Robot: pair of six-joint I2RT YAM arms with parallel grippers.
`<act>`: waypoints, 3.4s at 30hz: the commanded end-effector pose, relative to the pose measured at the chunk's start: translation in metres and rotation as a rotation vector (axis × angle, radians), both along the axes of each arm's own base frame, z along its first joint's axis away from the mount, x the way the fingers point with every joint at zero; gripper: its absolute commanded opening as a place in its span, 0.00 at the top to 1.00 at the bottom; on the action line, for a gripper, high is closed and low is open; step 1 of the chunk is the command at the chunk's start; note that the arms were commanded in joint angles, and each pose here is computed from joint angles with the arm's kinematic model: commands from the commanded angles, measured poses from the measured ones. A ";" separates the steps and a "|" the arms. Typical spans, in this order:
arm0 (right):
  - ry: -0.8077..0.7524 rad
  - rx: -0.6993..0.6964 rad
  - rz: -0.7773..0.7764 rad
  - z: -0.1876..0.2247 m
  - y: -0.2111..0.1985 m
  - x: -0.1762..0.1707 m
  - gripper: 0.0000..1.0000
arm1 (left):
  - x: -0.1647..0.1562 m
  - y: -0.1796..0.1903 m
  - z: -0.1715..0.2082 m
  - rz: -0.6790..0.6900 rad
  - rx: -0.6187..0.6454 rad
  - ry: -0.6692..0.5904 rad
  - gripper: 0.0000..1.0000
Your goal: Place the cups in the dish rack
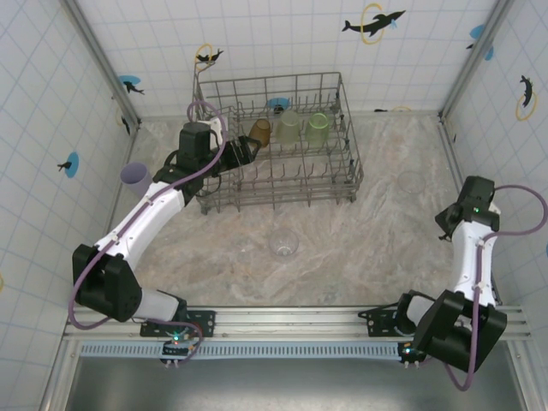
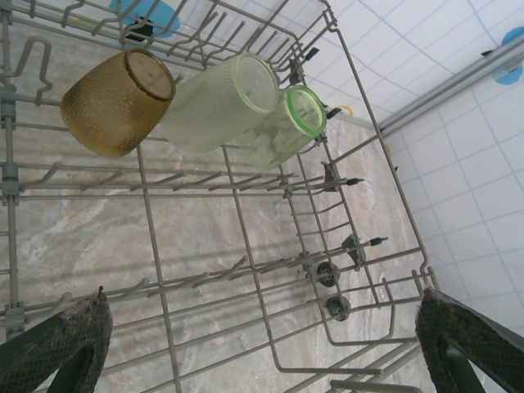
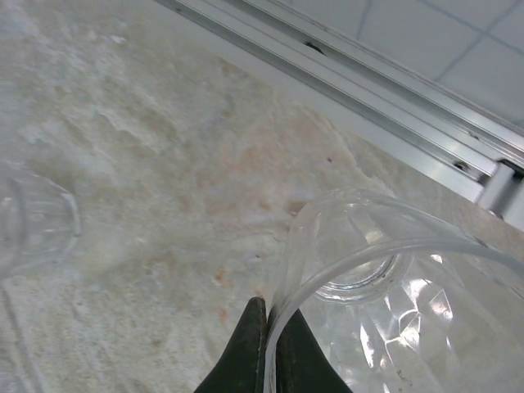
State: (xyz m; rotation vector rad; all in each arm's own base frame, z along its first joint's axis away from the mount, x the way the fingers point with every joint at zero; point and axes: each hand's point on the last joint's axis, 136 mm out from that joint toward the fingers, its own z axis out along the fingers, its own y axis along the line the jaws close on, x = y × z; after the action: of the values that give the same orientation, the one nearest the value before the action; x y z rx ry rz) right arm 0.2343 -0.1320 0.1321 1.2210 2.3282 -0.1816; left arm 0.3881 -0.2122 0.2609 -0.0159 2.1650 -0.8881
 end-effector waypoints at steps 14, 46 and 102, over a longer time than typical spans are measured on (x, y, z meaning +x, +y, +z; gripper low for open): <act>-0.248 -0.004 0.303 0.116 0.029 0.131 1.00 | 0.009 0.017 0.004 0.101 0.033 -0.011 0.02; -0.583 0.180 1.080 0.202 0.364 0.259 1.00 | 0.024 0.023 -0.022 0.106 0.057 0.051 0.02; -0.937 1.178 1.254 0.175 0.484 0.247 1.00 | 0.108 -0.013 0.031 -0.097 -0.710 0.120 0.02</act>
State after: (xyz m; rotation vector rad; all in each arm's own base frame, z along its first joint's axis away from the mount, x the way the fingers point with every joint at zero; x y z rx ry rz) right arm 0.4867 0.3462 0.2846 -0.0623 1.8196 1.8516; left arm 0.4934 -0.2228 0.2747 -0.3566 1.9263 -1.6251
